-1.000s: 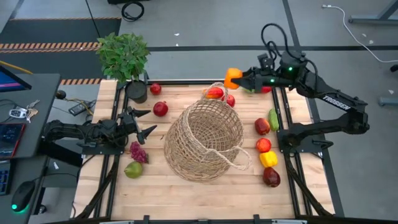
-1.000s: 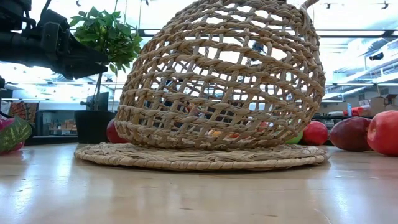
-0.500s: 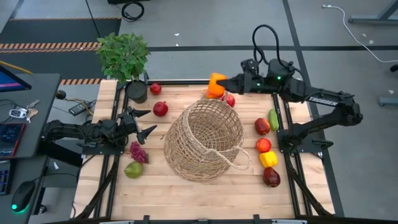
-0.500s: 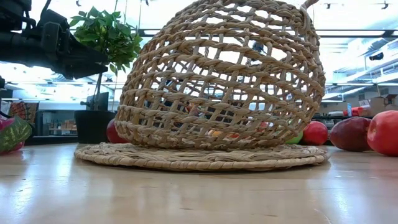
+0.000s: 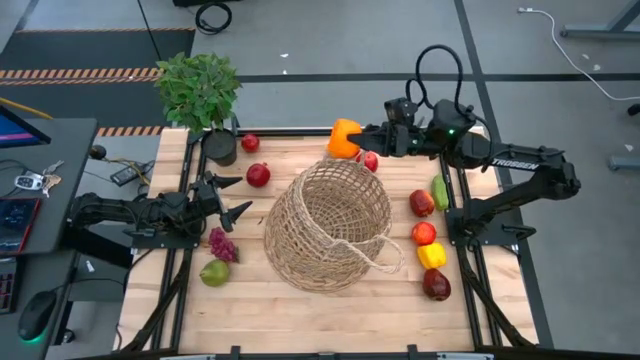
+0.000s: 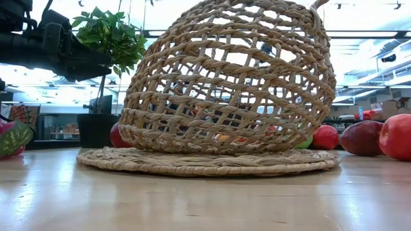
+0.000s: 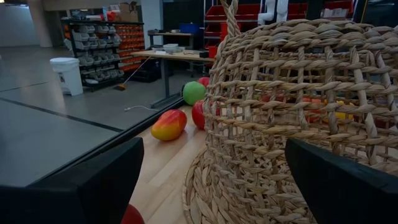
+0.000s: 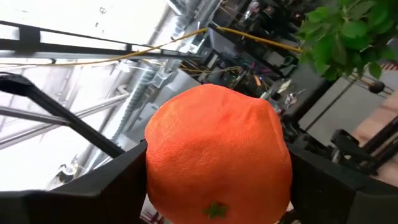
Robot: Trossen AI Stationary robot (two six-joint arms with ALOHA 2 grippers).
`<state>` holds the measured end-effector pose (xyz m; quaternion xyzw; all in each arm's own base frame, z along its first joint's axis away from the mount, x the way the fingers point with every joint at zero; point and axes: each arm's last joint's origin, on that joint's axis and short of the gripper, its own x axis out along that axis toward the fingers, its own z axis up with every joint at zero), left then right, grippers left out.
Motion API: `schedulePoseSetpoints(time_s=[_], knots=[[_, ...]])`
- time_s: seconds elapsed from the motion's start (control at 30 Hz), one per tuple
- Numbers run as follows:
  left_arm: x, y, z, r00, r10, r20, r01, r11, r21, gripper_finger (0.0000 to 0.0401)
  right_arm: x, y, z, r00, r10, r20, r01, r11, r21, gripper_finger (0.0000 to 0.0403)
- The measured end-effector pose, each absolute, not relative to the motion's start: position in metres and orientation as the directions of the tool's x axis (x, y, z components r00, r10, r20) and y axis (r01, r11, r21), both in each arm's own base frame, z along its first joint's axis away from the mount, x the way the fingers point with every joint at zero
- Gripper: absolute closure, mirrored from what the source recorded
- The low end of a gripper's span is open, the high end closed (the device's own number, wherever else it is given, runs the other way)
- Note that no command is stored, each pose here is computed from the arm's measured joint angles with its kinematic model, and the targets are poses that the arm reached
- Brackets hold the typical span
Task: Build produce basket
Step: Put the orange into the brown basket
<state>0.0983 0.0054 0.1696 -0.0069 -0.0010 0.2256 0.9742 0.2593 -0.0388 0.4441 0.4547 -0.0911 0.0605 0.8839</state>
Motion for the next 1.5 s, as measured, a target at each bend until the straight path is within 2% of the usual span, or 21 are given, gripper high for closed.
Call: schedulePoseSetpoints(time_s=[0.13,0.33,0.6,0.73,1.0,1.17,1.33,1.5], knots=[[0.098,0.005,0.169,0.898,0.440,-0.001,-0.440,0.898,-0.013,0.0003,0.260,-0.036,0.445,0.973,0.008,0.231,-0.193,0.580,0.791,0.0074],[0.098,0.005,0.170,0.898,0.440,-0.001,-0.440,0.898,-0.014,0.0003,0.255,-0.033,0.461,0.921,0.018,0.388,-0.320,0.601,0.732,0.0074],[0.098,0.005,0.170,0.898,0.440,-0.001,-0.440,0.898,-0.014,0.0003,0.258,-0.033,0.461,0.914,0.019,0.406,-0.269,0.776,0.570,0.0074],[0.098,0.005,0.170,0.898,0.440,-0.001,-0.440,0.898,-0.014,0.0003,0.269,-0.035,0.451,0.938,0.021,0.346,-0.208,0.833,0.513,0.0074],[0.098,0.005,0.170,0.898,0.440,0.000,-0.440,0.898,-0.015,0.0003,0.294,-0.036,0.428,0.968,0.073,0.239,-0.182,0.861,0.474,0.0073],[0.098,0.005,0.170,0.899,0.439,0.002,-0.439,0.899,-0.016,0.0003,0.296,-0.037,0.444,0.994,0.059,0.097,-0.094,0.905,0.415,0.0073],[0.098,0.005,0.170,0.899,0.438,0.007,-0.437,0.899,-0.019,0.0003,0.297,-0.036,0.468,0.997,0.039,-0.063,-0.020,0.962,0.272,0.0073],[0.098,0.005,0.170,0.899,0.438,0.012,-0.438,0.899,-0.022,0.0003,0.295,-0.034,0.464,0.974,0.050,-0.222,-0.041,0.998,0.044,0.0072]])
